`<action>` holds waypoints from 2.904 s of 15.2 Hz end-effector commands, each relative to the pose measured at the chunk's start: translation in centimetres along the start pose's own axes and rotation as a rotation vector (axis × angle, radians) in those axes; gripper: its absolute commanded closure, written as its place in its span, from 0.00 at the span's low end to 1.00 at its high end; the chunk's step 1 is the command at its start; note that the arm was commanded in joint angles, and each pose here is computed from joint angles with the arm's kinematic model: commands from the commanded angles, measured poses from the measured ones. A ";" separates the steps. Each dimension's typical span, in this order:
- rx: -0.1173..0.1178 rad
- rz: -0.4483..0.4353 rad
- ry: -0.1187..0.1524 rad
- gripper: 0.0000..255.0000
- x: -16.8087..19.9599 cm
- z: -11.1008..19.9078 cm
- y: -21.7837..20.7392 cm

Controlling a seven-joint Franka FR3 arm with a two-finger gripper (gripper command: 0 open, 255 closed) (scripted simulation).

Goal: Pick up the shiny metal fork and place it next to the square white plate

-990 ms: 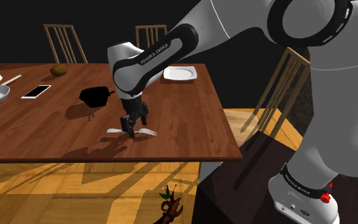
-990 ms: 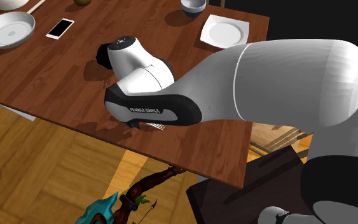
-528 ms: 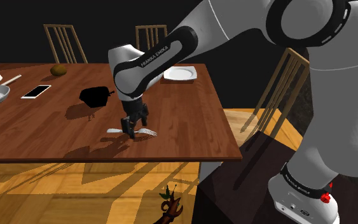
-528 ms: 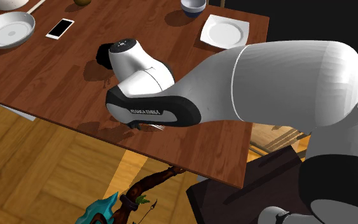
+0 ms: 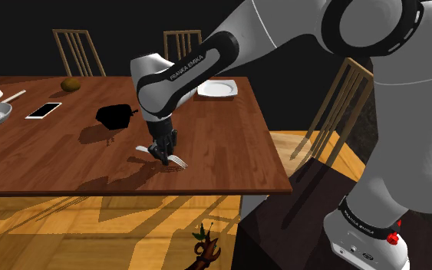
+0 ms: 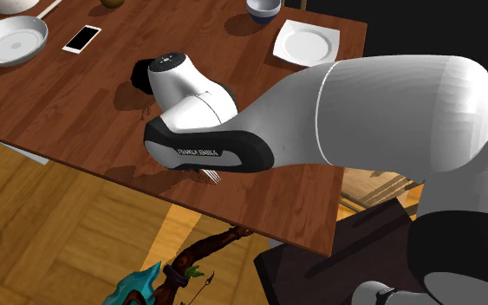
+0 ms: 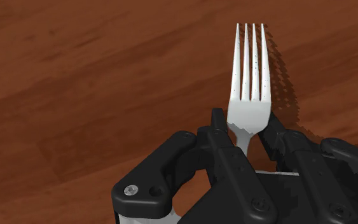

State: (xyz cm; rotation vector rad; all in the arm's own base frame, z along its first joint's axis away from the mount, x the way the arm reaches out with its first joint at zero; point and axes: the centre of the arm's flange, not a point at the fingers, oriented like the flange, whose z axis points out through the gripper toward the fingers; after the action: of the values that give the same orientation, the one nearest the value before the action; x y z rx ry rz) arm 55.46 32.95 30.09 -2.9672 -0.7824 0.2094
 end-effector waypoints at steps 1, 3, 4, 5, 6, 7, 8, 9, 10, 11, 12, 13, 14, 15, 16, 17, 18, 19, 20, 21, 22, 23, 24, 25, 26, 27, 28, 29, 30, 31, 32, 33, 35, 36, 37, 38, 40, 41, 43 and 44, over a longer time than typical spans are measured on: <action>0.000 0.000 -0.001 1.00 0.0 0.1 0.0; 0.000 0.000 -0.001 1.00 0.0 0.1 0.1; 0.000 0.000 -0.001 1.00 -0.1 -0.4 0.0; 0.000 0.000 -0.001 1.00 -0.1 -1.0 -0.1; 0.000 0.000 -0.001 1.00 -0.2 -1.5 -0.1; 0.000 0.000 -0.001 1.00 -0.2 -2.0 -0.2; 0.000 0.000 -0.001 1.00 -0.3 -2.5 -0.2; 0.000 0.000 -0.001 1.00 -0.4 -3.1 -0.3; 0.000 0.000 -0.001 1.00 -0.4 -3.6 -0.3; 0.000 0.000 -0.001 1.00 -0.5 -4.1 -0.4; 0.000 0.000 -0.001 1.00 -0.5 -4.6 -0.4; 0.000 0.000 -0.001 1.00 -0.6 -5.1 -0.5; 0.000 0.000 -0.001 1.00 -0.7 -5.7 -0.5; 0.000 0.000 -0.001 1.00 -0.7 -6.2 -0.6; 0.000 0.000 -0.001 1.00 -0.8 -6.7 -0.6; 0.000 0.000 -0.001 1.00 -0.8 -7.2 -0.7; 0.000 0.000 -0.001 1.00 -0.9 -7.8 -0.7; 0.000 0.000 -0.001 1.00 -1.0 -8.3 -0.8; 0.000 0.000 -0.001 1.00 -1.0 -8.8 -0.8; 0.000 0.000 -0.001 1.00 -1.1 -9.3 -0.9; 0.000 0.000 -0.001 1.00 -1.1 -9.6 -0.9; 0.000 0.000 -0.001 1.00 -1.4 -9.7 0.4; 0.000 0.000 -0.001 1.00 -1.7 -9.8 1.7; 0.000 0.000 -0.001 1.00 -2.0 -9.9 2.9; 0.000 0.000 -0.001 1.00 -2.3 -10.0 4.2; 0.000 0.000 -0.001 1.00 -2.6 -10.1 5.5; 0.000 0.000 -0.001 1.00 -2.9 -10.2 6.8; 0.000 0.000 -0.001 1.00 -3.2 -10.3 8.1; 0.000 0.000 -0.001 1.00 -3.4 -10.4 9.4; 0.000 0.000 -0.001 1.00 -3.7 -10.5 10.6; 0.000 0.000 -0.001 1.00 -4.0 -10.6 11.9; 0.000 0.000 -0.001 1.00 -4.3 -10.7 13.2; 0.000 0.000 -0.001 1.00 -4.9 -10.9 15.8; 0.000 0.000 -0.001 1.00 -5.2 -11.0 17.1; 0.000 0.000 -0.001 1.00 -5.5 -11.1 18.3; 0.000 0.000 -0.001 1.00 -5.8 -11.2 19.6; 0.000 0.000 -0.001 1.00 -6.4 -11.5 22.2; 0.000 0.000 -0.001 1.00 -6.6 -11.6 23.5; 0.000 0.000 -0.001 1.00 -7.2 -11.8 26.0; 0.000 0.000 -0.001 1.00 -7.5 -11.9 27.3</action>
State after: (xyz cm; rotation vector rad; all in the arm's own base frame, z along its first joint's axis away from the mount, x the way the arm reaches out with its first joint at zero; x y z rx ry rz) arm 63.35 6.48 40.05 -2.9684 -0.7806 0.2109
